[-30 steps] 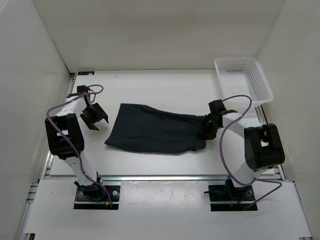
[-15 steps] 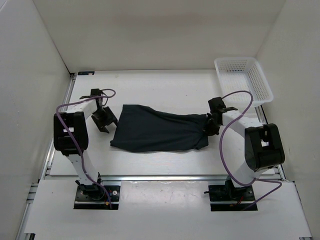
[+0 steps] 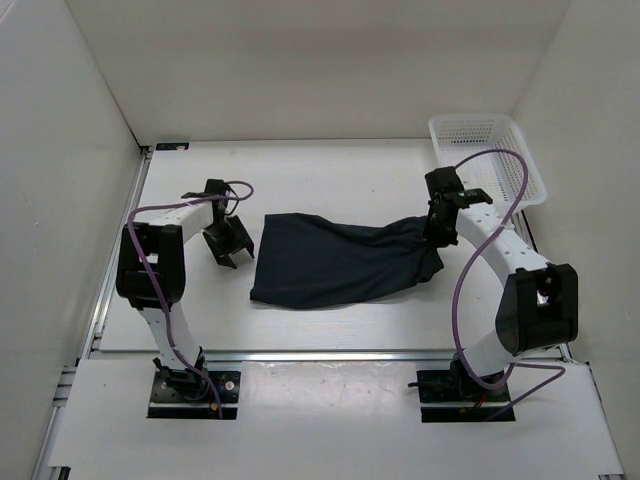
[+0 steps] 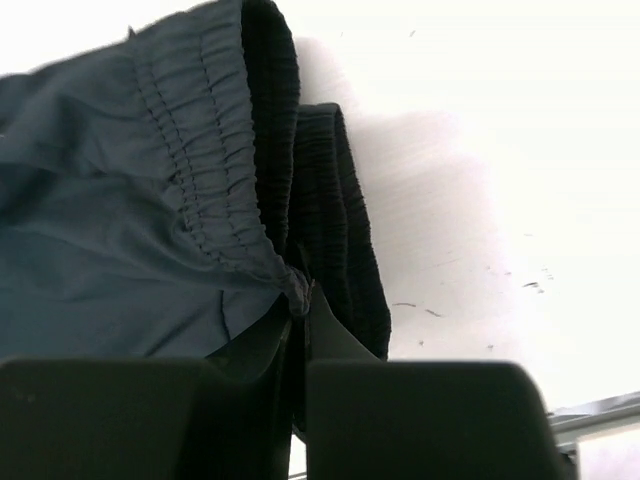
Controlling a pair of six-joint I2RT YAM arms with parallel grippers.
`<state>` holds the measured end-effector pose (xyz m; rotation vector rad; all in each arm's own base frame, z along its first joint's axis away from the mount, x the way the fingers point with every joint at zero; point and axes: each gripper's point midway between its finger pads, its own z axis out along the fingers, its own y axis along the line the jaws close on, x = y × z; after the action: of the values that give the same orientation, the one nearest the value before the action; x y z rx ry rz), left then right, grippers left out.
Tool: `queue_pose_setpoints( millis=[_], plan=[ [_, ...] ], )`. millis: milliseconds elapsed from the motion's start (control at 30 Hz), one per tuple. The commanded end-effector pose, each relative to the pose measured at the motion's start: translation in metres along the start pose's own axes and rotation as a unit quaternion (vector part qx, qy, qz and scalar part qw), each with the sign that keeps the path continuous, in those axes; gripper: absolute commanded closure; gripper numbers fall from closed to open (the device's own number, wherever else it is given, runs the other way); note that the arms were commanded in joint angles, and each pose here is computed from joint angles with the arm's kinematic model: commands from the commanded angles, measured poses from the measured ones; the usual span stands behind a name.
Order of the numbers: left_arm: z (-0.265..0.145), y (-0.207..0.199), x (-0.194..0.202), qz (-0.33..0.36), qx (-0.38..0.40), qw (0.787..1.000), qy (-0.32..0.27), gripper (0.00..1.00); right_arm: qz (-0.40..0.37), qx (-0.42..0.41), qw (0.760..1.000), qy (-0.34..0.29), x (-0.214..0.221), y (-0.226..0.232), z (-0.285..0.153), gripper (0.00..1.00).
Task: Fold and stack the shorts
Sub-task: Fold the shorts
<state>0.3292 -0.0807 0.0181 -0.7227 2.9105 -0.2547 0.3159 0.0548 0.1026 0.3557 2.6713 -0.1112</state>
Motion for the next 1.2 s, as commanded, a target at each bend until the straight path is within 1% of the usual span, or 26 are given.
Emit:
queue_pose_setpoints(
  millis=[0, 67, 100, 133, 200, 300, 367, 467, 600, 633, 667, 700, 733, 767, 833, 867, 900, 933, 967, 1033, 1067, 1133, 1167],
  plan=[
    [-0.013, -0.004, -0.020, 0.002, 0.012, 0.999, -0.035, 0.34, -0.021, 0.018, 0.999, -0.033, -0.021, -0.009, -0.030, 1.00],
    [-0.014, -0.010, -0.027, 0.008, 0.019, 0.999, -0.038, 0.35, -0.031, 0.019, 0.998, -0.049, -0.029, -0.002, -0.041, 1.00],
    [-0.014, -0.011, -0.025, 0.008, 0.024, 0.999, -0.035, 0.35, -0.044, 0.019, 0.998, -0.051, -0.029, 0.005, -0.044, 1.00],
    [-0.006, -0.008, -0.023, 0.007, 0.017, 1.000, -0.024, 0.35, -0.052, 0.022, 0.997, -0.052, -0.028, 0.007, -0.050, 1.00],
    [-0.001, -0.013, -0.020, 0.012, 0.018, 1.000, -0.016, 0.38, -0.067, 0.024, 0.995, -0.063, -0.033, 0.021, -0.057, 1.00],
    [0.005, -0.017, -0.017, 0.016, 0.019, 1.000, -0.006, 0.38, -0.091, 0.027, 0.994, -0.063, -0.030, 0.036, -0.059, 1.00],
    [0.005, -0.017, -0.017, 0.016, 0.019, 1.000, -0.006, 0.39, -0.080, 0.034, 0.994, -0.062, -0.031, 0.036, -0.059, 1.00],
    [0.002, -0.018, -0.018, 0.022, 0.021, 0.999, -0.010, 0.39, -0.073, 0.038, 0.996, -0.046, -0.020, 0.034, -0.051, 1.00],
    [-0.001, -0.020, -0.018, 0.027, 0.028, 0.999, -0.012, 0.39, -0.056, 0.058, 0.997, -0.015, 0.003, 0.016, -0.037, 1.00],
    [-0.001, -0.020, -0.018, 0.027, 0.028, 0.999, -0.011, 0.39, -0.050, 0.072, 0.996, -0.001, 0.012, 0.001, -0.031, 0.98],
    [-0.001, -0.020, -0.018, 0.027, 0.028, 0.999, -0.011, 0.39, -0.038, 0.078, 0.996, 0.004, 0.016, -0.005, -0.029, 0.90],
    [-0.003, -0.022, -0.021, 0.028, 0.031, 0.999, -0.015, 0.39, -0.035, 0.086, 0.996, 0.013, 0.021, -0.012, -0.025, 0.76],
    [-0.003, -0.022, -0.021, 0.028, 0.031, 0.999, -0.015, 0.39, -0.031, 0.094, 0.995, 0.022, 0.028, -0.021, -0.021, 0.43],
    [-0.003, -0.021, -0.019, 0.027, 0.028, 0.999, -0.012, 0.39, -0.017, 0.099, 0.994, 0.033, 0.030, -0.029, -0.018, 0.27],
    [-0.004, -0.022, -0.018, 0.032, 0.032, 0.999, -0.009, 0.39, 0.011, 0.091, 0.995, 0.040, 0.033, -0.040, -0.016, 0.07],
    [-0.007, -0.023, -0.019, 0.032, 0.035, 0.999, -0.013, 0.39, 0.016, 0.081, 0.996, 0.044, 0.035, -0.042, -0.016, 0.05],
    [-0.007, -0.023, -0.019, 0.032, 0.035, 0.999, -0.013, 0.39, 0.034, 0.062, 0.997, 0.037, 0.032, -0.042, -0.016, 0.05],
    [-0.007, -0.023, -0.019, 0.032, 0.035, 0.999, -0.013, 0.39, 0.054, 0.056, 0.996, 0.053, 0.038, -0.052, -0.010, 0.04],
    [-0.007, -0.023, -0.019, 0.032, 0.035, 0.999, -0.013, 0.39, 0.067, 0.013, 0.995, 0.077, 0.045, -0.042, -0.007, 0.04],
    [-0.007, -0.023, -0.019, 0.032, 0.035, 0.999, -0.013, 0.39, 0.112, -0.024, 0.989, 0.088, 0.045, -0.045, 0.000, 0.04],
    [-0.007, -0.023, -0.019, 0.037, 0.035, 0.999, -0.013, 0.39, 0.124, -0.034, 0.986, 0.105, 0.056, -0.046, 0.005, 0.04],
    [-0.007, -0.023, -0.019, 0.037, 0.035, 0.999, -0.013, 0.39, 0.150, -0.072, 0.980, 0.111, 0.056, -0.044, 0.008, 0.04],
    [-0.007, -0.023, -0.019, 0.037, 0.035, 0.999, -0.013, 0.39, 0.158, -0.076, 0.976, 0.125, 0.065, -0.046, 0.011, 0.02]
  ],
)
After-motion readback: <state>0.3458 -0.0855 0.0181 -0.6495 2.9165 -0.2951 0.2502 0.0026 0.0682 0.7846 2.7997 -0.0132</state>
